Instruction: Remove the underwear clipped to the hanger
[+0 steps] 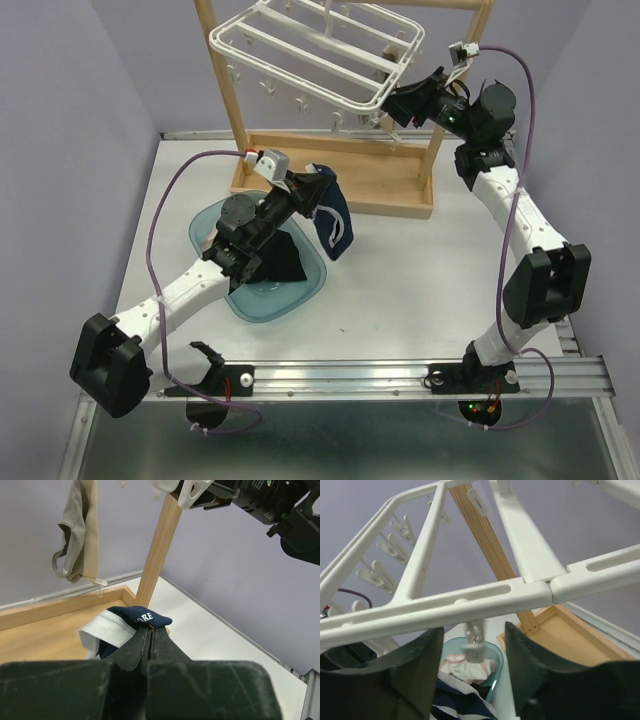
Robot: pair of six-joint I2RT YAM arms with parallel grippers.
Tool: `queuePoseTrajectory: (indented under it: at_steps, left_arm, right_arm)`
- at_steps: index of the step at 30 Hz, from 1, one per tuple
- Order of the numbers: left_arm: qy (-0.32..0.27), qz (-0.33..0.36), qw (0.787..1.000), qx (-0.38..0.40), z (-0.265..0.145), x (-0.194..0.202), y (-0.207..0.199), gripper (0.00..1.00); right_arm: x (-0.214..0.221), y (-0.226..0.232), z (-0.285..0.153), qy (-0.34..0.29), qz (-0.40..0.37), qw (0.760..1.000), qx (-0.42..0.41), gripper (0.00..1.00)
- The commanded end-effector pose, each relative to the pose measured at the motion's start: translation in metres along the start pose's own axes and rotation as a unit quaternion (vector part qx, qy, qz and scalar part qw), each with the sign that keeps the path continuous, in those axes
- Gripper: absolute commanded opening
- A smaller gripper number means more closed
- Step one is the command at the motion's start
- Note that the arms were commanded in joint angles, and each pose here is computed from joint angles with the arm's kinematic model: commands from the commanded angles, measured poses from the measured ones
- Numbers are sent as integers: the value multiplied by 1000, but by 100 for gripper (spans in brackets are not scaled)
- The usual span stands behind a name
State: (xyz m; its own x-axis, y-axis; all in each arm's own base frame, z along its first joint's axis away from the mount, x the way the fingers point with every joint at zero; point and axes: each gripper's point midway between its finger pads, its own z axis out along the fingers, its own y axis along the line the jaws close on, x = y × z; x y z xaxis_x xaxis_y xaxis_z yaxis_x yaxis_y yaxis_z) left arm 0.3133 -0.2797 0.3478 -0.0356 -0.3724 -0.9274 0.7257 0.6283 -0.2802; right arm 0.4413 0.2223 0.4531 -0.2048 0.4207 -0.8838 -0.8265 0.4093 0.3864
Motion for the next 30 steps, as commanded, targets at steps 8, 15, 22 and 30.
queuePoseTrajectory:
  at_steps: [8, 15, 22, 30]
  left_arm:
    - [-19, 14, 996, -82, -44, -27, 18, 0]
    - [-18, -15, 969, -246, -98, -21, 73, 0]
    - [0, -26, 944, -328, -131, 4, 115, 0]
    - [23, -93, 925, -367, -141, 50, 142, 0]
  right_arm:
    - [7, 13, -30, -12, -72, 997, 14, 94]
    - [27, 8, -47, -5, -77, 996, 42, 100]
    - [48, 6, -68, 4, -109, 992, 66, 100]
    - [96, -6, -96, 57, -147, 984, 83, 100]
